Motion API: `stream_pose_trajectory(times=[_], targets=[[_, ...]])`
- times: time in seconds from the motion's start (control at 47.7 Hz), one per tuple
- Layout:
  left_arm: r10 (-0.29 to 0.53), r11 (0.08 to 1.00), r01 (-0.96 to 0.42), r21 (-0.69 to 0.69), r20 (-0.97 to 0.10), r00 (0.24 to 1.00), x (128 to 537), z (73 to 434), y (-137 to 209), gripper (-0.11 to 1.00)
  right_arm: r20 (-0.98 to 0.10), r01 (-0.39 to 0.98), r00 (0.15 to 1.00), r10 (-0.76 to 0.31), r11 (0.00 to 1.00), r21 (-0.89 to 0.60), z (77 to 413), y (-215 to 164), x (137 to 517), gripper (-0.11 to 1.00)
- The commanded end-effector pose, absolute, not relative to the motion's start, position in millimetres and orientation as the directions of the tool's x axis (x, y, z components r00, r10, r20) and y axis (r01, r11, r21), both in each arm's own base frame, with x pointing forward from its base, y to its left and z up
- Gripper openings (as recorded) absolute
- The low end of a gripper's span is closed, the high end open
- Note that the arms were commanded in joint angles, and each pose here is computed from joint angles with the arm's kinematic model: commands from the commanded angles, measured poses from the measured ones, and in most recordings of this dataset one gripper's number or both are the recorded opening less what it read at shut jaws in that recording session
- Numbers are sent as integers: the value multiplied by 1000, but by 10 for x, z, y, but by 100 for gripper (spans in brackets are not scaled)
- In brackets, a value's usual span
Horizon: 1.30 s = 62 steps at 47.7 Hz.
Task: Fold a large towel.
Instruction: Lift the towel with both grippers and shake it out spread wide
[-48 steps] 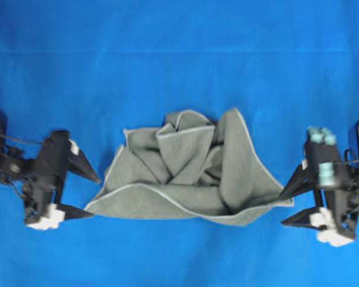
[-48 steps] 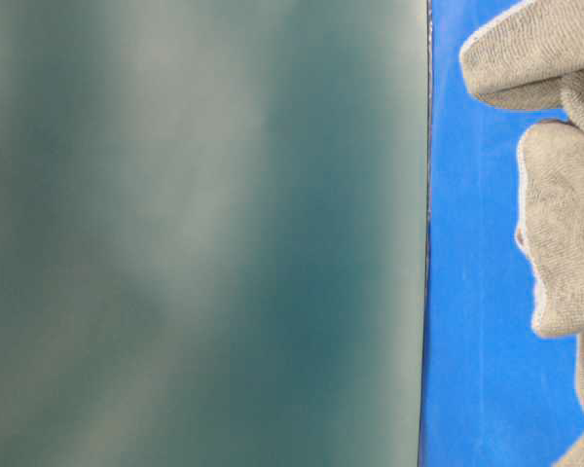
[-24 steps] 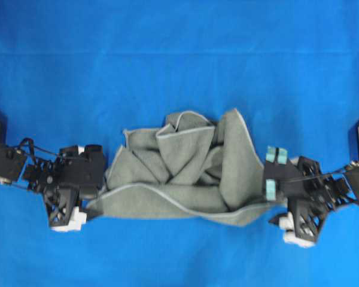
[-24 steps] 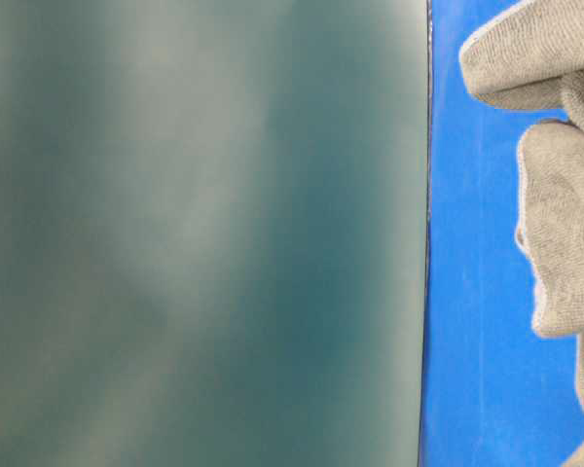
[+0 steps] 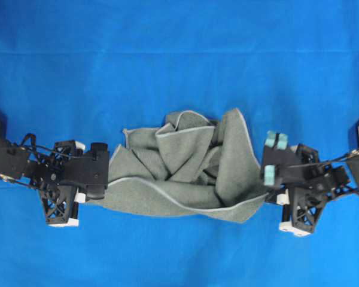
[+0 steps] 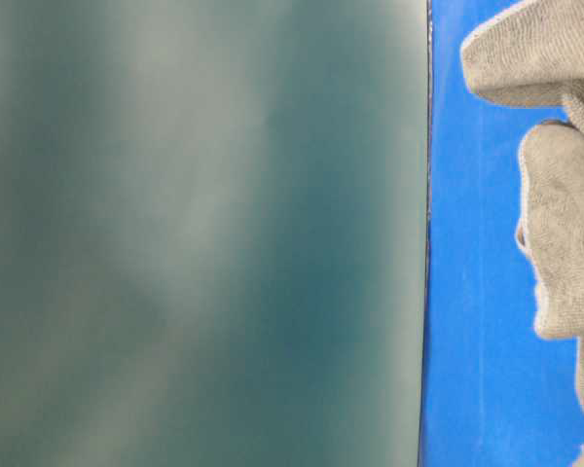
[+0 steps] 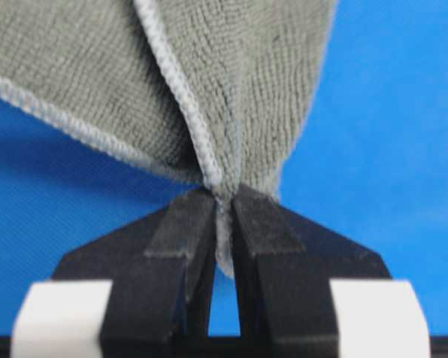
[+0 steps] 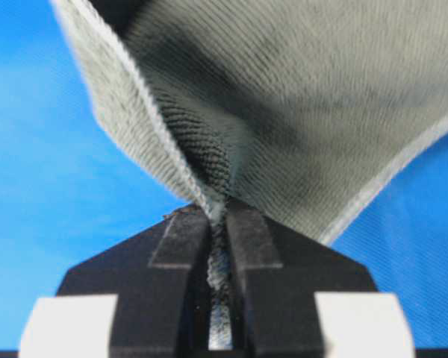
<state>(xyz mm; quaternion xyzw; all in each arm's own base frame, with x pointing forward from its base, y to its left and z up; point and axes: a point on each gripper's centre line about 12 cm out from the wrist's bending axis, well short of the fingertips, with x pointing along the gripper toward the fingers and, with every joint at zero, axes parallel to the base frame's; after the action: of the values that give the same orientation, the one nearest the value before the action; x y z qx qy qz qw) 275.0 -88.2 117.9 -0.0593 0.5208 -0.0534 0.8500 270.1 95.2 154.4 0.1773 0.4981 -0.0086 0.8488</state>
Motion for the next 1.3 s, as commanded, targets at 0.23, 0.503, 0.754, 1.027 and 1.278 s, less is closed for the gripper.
stream_pose_trajectory(times=[0.23,0.503,0.754,1.027,1.278], targets=[[-186,982,107,-156,-697,692,2747,2390,-709,3,-640,50,743,195,938,343,2678,843,2590,2],[-90,995,100,-2,-465,881,2483,3220,-239,3,-475,114,879,-34,984,141,3305,252,2310,2],[204,973,-152,172,-343,917,2358,3581,535,3,-414,559,758,-504,829,14,3563,-820,1980,2],[479,877,-455,153,-226,848,2147,3902,1227,3,-348,784,585,-732,620,13,3821,-1397,1636,2],[429,902,-426,65,-237,872,2060,4179,1037,3,-315,691,714,-624,699,182,4141,-1136,1727,2]])
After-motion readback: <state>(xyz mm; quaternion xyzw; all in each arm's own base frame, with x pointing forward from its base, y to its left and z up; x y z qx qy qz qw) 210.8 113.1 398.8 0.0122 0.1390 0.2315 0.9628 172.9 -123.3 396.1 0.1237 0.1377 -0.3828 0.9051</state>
